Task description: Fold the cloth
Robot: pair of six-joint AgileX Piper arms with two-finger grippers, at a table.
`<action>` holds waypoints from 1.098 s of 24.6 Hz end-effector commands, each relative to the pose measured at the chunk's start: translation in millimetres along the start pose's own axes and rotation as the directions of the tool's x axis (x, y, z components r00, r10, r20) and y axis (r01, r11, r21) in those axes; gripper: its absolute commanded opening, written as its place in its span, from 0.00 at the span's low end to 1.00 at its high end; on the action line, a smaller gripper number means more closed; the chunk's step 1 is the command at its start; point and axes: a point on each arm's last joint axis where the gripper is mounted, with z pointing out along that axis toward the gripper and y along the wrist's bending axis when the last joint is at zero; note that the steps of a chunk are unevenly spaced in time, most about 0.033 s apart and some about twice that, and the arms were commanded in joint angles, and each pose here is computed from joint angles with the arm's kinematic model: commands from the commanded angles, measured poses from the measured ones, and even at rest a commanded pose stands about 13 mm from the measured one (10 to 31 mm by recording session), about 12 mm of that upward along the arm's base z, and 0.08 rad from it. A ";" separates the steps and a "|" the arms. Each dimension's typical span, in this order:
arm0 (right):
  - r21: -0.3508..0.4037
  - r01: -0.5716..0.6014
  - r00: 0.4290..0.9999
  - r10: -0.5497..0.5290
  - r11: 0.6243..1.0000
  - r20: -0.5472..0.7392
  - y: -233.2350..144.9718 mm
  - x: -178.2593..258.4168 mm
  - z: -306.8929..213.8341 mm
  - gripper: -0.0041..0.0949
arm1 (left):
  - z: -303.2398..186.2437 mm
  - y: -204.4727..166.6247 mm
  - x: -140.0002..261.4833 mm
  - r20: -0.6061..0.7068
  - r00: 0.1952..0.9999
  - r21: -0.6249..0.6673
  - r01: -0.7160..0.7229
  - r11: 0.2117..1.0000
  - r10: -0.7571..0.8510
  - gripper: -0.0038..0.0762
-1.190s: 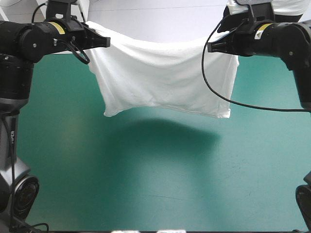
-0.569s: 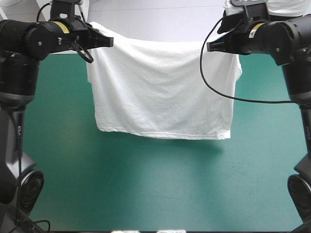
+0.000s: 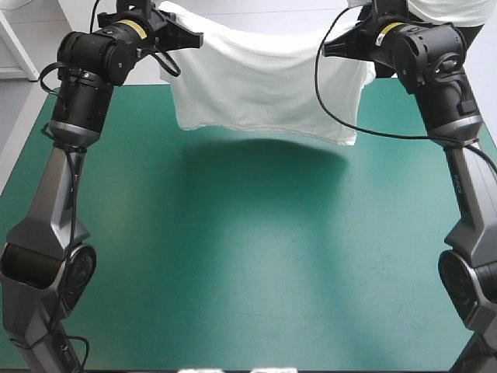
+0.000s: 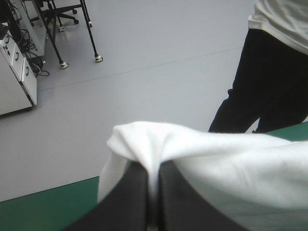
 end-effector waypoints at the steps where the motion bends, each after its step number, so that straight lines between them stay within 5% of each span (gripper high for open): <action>1: -0.002 -0.055 0.996 0.055 0.998 0.066 -15.9 -11.4 -13.0 0.02 | -14.7 2.8 -14.5 0.078 0.997 -0.007 0.011 1.000 -0.010 0.04; 6: -0.026 -0.156 0.961 0.145 0.987 -0.234 -28.7 38.1 56.4 0.02 | 64.7 -9.2 55.7 -0.266 0.963 0.009 0.030 1.000 -0.026 0.04; 11: -0.082 -0.227 0.817 0.144 0.970 -0.558 -14.9 95.4 104.4 0.02 | 99.6 -23.1 117.3 -0.587 0.807 0.042 0.106 0.994 -0.061 0.04; 20: -0.070 -0.245 0.696 0.125 0.967 -0.707 -9.4 143.6 78.5 0.02 | 75.7 -30.1 137.5 -0.708 0.704 0.036 0.108 0.993 -0.051 0.04; 27: -0.081 -0.253 0.658 0.110 0.964 -0.745 -6.1 185.4 30.9 0.02 | 31.2 -43.3 180.2 -0.780 0.624 0.057 0.126 0.990 -0.035 0.04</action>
